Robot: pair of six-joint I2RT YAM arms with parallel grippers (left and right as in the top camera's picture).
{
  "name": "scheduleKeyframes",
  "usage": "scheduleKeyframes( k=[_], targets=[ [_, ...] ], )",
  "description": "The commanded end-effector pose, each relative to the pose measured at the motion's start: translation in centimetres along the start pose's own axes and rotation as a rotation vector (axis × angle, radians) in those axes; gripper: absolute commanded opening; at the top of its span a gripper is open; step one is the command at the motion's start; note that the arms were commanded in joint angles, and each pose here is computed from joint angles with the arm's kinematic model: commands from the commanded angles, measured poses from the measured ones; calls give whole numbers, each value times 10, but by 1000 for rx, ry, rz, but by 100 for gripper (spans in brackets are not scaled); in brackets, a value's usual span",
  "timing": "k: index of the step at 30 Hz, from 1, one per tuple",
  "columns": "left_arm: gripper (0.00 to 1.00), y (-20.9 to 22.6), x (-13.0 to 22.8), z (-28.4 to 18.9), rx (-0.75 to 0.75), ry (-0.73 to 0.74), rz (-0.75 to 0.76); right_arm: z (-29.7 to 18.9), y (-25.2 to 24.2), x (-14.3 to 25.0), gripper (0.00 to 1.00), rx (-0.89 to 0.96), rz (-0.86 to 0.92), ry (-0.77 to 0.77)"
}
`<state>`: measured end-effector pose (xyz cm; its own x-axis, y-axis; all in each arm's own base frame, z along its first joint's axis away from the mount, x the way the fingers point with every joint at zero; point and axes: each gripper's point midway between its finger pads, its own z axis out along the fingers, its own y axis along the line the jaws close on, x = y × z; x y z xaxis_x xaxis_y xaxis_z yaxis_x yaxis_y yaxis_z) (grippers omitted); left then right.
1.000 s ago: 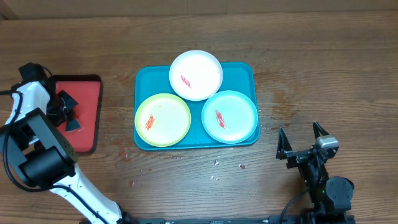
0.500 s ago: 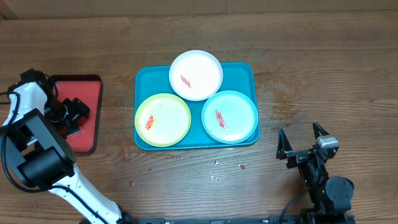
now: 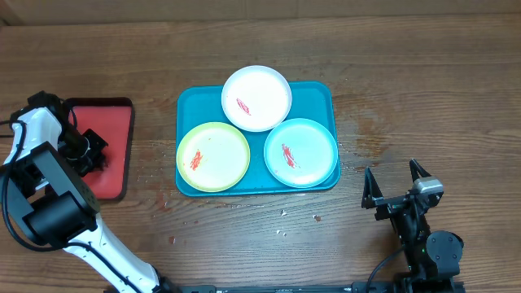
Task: Clean dirty plates on tray and stack at the side
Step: 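Grasp the green-and-orange sponge with the left gripper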
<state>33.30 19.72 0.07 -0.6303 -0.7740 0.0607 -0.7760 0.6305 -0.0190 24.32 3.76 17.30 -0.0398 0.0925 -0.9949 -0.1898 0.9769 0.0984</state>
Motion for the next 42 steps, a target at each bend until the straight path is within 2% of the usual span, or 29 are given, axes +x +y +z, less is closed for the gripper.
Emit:
scheduleKeyframes(
  k=[1,2,6,9,14,15,16,17,19,20,22,25,26,28,35,36,39,42],
  targets=[
    [97,-1,-13,9,-10,-39,5,0,-3,1,100,15,-1,-7],
    [100,1,-19,9,-23,-69,5,0,-3,1,100,15,-1,-7],
    [100,8,-49,5,-79,-198,-1,0,-3,1,100,15,-1,-7],
    [100,4,-64,1,-66,-263,-3,0,-3,1,100,15,-1,-7],
    [97,1,-72,-1,-55,-295,-4,0,-3,1,100,15,-1,-7],
    [89,1,-72,-1,-55,-296,-3,0,-3,1,100,15,-1,-7],
    [75,1,-72,0,-55,-296,5,0,-3,1,100,15,-1,-7],
    [54,1,-71,0,-57,-295,13,0,-3,1,100,15,-1,-7],
    [17,2,-70,1,-57,-290,14,0,-3,1,100,15,-1,-7],
    [6,2,-69,2,-56,-285,15,0,-3,1,100,15,-1,-7],
    [4,3,-66,2,-60,-272,15,0,-3,1,100,15,-1,-7],
    [5,4,-62,3,-65,-257,16,0,-3,1,100,15,-1,-7],
    [25,5,-60,4,-68,-249,16,0,-3,1,100,15,-1,-7],
    [100,6,-54,5,-70,-220,18,0,-3,1,100,15,-1,-8],
    [100,2,-9,11,-23,-28,24,0,-3,1,100,15,-1,-7],
    [96,1,-5,11,-12,-9,24,0,-3,1,100,15,-1,-8],
    [67,1,-2,11,-14,4,24,0,-3,1,100,15,-1,-7],
    [22,1,-2,11,-13,3,23,0,-3,1,100,15,-1,-7]
  ],
)
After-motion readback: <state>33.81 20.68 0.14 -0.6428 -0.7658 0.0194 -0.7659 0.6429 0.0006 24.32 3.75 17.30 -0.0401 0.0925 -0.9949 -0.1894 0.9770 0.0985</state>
